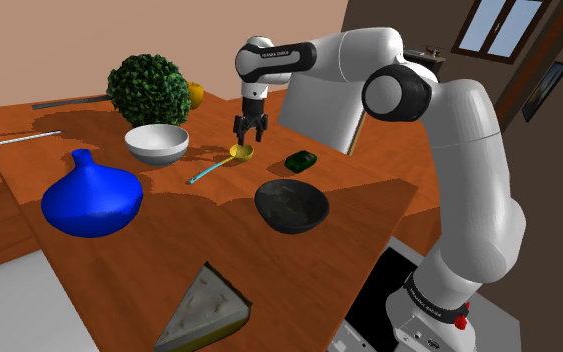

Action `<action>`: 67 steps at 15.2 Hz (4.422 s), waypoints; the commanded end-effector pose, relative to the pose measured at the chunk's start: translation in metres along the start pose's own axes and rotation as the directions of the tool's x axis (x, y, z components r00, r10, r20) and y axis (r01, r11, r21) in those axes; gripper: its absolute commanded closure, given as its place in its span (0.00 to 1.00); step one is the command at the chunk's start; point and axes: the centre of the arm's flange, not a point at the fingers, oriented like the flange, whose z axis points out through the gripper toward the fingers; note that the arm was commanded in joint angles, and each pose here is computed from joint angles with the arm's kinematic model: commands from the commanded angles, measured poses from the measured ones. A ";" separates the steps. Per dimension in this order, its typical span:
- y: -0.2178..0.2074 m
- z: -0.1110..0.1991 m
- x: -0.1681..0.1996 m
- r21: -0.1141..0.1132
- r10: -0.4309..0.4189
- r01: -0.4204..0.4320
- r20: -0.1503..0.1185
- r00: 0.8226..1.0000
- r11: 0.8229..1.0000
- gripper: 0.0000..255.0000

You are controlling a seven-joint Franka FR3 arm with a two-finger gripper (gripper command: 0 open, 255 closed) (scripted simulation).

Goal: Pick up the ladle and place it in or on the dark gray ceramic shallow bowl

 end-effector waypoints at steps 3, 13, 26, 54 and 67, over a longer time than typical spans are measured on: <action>0.000 0.017 0.000 0.000 0.000 0.000 -0.001 1.000 1.000 0.00; 0.000 0.017 0.001 0.000 0.000 0.000 -0.001 1.000 1.000 1.00; -0.004 -0.014 -0.003 0.000 0.000 0.000 -0.001 1.000 1.000 1.00; -0.030 -0.131 -0.083 0.000 0.000 0.000 -0.001 1.000 1.000 1.00; -0.055 -0.127 -0.252 0.000 0.000 0.000 -0.001 1.000 1.000 1.00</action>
